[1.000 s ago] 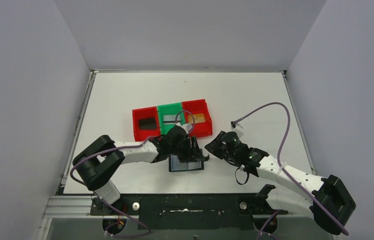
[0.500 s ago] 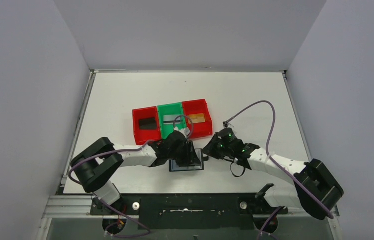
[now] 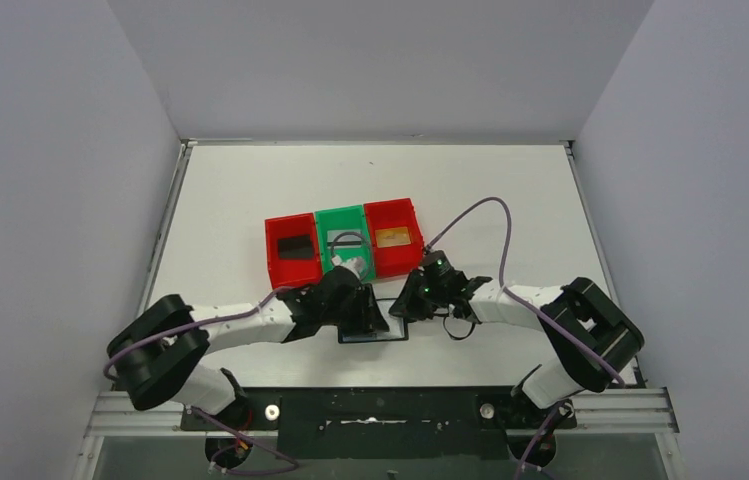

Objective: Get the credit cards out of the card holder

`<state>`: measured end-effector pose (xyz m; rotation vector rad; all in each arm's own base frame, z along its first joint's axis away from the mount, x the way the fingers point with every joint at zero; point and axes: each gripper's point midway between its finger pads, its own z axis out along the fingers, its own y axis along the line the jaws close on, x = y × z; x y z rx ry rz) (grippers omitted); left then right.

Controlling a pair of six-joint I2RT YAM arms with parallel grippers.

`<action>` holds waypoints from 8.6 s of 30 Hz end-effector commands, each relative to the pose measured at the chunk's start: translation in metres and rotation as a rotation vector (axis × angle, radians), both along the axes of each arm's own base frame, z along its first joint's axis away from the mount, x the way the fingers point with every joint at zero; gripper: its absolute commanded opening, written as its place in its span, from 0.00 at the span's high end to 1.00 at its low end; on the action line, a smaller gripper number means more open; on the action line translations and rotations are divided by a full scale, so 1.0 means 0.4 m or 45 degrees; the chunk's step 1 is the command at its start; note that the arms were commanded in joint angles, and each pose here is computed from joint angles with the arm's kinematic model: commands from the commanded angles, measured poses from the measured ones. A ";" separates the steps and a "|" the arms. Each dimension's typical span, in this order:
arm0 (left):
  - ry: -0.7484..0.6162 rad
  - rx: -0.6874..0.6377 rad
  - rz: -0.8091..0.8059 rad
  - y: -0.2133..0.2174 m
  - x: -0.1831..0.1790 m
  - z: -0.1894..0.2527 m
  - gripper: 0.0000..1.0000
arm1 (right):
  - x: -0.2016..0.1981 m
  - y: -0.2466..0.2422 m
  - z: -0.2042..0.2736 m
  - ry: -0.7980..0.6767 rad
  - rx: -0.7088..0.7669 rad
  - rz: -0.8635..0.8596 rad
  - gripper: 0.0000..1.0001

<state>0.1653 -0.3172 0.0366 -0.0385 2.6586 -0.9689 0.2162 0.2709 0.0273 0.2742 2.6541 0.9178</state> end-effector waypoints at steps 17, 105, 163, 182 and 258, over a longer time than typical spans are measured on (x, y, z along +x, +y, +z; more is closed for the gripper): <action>-0.082 0.077 0.157 0.127 0.055 0.037 0.46 | -0.021 0.062 -0.009 -0.016 -0.003 0.093 0.85; -0.158 0.047 0.175 0.091 0.084 0.092 0.51 | -0.015 -0.027 -0.078 0.020 -0.283 -0.078 0.89; -0.184 -0.224 -0.049 -0.080 0.093 0.172 0.53 | 0.030 0.007 0.075 -0.197 -0.072 -0.097 0.74; -0.260 -0.060 0.140 -0.008 0.166 0.178 0.57 | 0.027 -0.154 0.218 -0.478 0.039 -0.389 0.60; -0.110 0.499 0.084 0.011 0.104 -0.046 0.52 | -0.059 -0.100 -0.070 0.038 -0.283 -0.162 0.82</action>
